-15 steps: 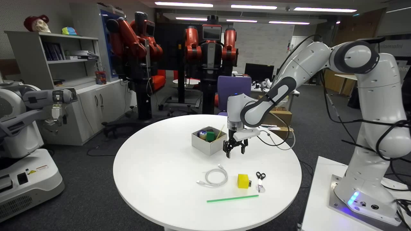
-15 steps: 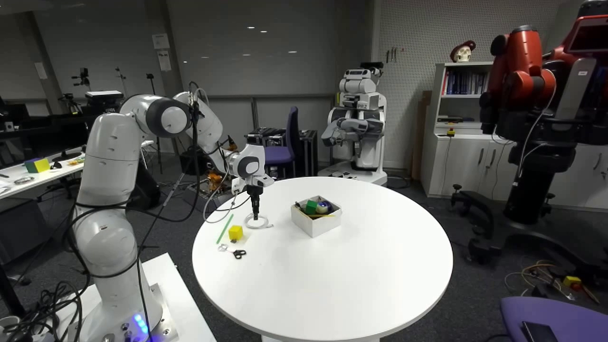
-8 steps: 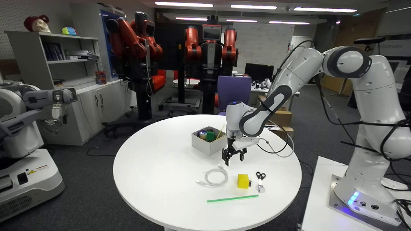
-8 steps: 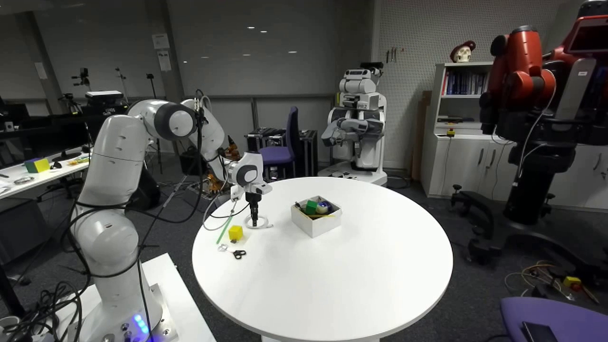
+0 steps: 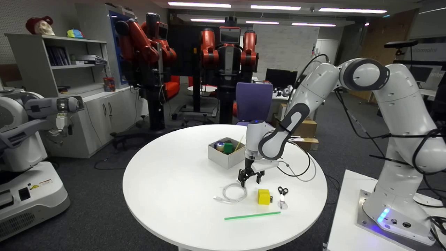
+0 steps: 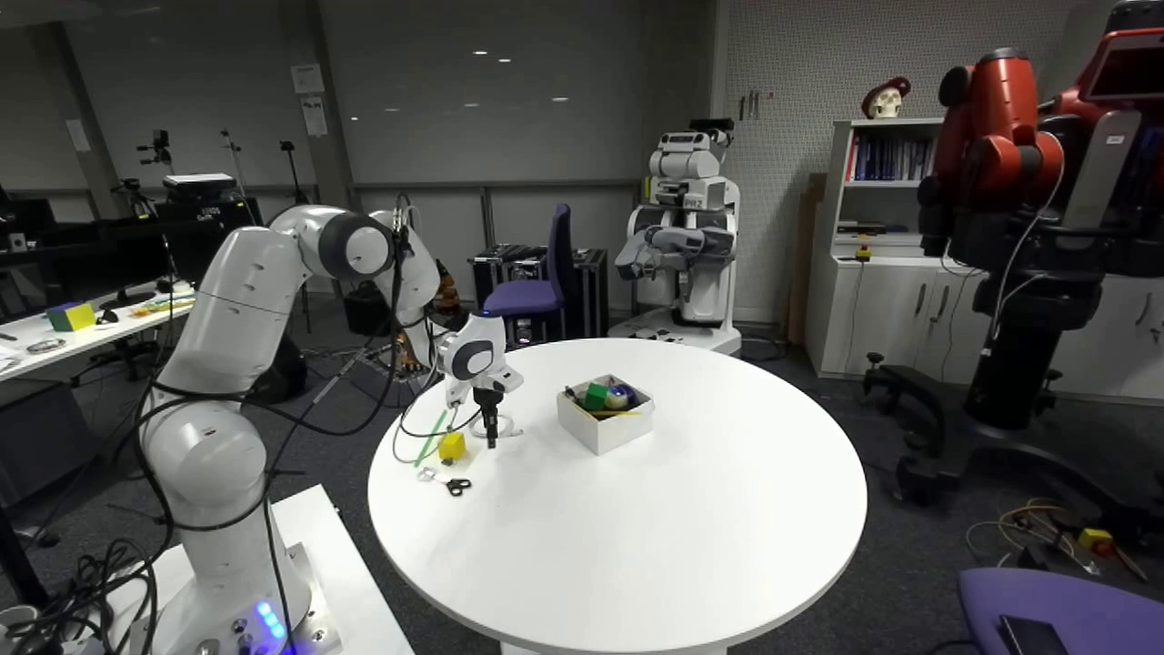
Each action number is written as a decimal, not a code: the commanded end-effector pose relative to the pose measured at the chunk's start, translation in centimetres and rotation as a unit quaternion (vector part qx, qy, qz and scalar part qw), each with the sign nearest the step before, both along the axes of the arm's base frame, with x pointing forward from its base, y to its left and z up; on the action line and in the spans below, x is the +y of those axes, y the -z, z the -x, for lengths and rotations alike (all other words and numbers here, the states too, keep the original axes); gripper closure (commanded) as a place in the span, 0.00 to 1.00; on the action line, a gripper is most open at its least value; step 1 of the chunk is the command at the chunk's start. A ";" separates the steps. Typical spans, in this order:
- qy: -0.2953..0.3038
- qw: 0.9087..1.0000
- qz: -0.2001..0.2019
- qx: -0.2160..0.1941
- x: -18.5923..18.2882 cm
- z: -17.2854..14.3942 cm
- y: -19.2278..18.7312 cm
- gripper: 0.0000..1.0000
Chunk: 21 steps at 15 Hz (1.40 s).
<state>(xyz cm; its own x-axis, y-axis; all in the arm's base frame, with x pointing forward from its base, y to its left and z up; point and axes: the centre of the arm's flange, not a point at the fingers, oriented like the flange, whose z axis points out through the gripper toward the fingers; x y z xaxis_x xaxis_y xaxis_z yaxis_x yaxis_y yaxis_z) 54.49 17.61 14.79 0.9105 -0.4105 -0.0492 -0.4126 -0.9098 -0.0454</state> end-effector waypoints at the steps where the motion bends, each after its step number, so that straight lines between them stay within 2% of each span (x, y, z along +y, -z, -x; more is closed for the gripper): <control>1: -0.008 1.000 -0.024 -0.006 0.3 0.1 0.7 0.00; 2: -0.006 1.000 -0.025 -0.003 0.2 0.1 0.9 0.00; 4: -0.005 1.000 -0.027 0.000 0.2 0.1 1.0 0.08; 5: -0.003 1.000 -0.027 0.001 0.1 0.1 1.0 0.17; 6: -0.002 1.000 -0.028 0.002 0.1 0.1 1.1 0.31; 9: 0.002 1.000 -0.030 0.000 0.2 -0.1 0.8 0.56; 15: 0.009 0.999 -0.038 -0.003 0.5 -0.3 0.1 0.99; 18: 0.017 0.999 -0.047 -0.016 0.2 -0.5 -1.4 0.99; 21: 0.035 0.996 -0.062 -0.051 -0.6 -0.8 -4.2 0.98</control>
